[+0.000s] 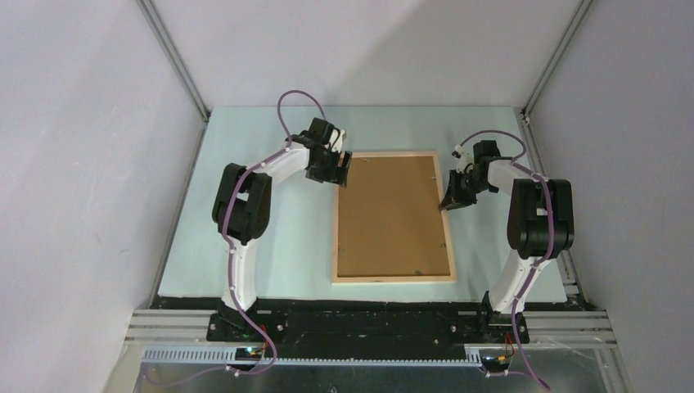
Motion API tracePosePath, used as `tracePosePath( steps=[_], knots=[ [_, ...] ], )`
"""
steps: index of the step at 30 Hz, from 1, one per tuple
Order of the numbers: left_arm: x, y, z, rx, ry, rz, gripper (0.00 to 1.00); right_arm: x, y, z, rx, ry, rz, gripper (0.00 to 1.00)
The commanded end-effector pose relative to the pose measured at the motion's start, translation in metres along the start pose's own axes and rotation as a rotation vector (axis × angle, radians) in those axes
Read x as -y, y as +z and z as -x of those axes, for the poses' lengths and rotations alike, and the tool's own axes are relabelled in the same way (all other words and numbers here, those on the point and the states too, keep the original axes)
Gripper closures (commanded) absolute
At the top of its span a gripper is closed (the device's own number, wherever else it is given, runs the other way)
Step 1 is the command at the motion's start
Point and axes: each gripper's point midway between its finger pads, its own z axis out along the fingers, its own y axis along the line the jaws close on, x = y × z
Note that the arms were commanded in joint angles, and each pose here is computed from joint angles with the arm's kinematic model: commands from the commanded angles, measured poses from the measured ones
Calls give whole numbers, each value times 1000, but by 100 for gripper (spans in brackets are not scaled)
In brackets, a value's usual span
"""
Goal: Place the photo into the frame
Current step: Install the photo frame at the center of the board.
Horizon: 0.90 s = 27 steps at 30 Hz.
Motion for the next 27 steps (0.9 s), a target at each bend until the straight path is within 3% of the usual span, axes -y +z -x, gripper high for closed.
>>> tracePosePath(
  steps=[1, 20, 27],
  knots=[
    [3, -2, 21, 47, 4, -17, 19, -20, -1, -20, -66, 10, 95, 100],
    [0, 15, 23, 36, 18, 18, 34, -17, -2, -19, -62, 27, 107, 100],
    [2, 20, 21, 29, 22, 20, 46, -16, -2, -19, -62, 32, 111, 100]
  ],
)
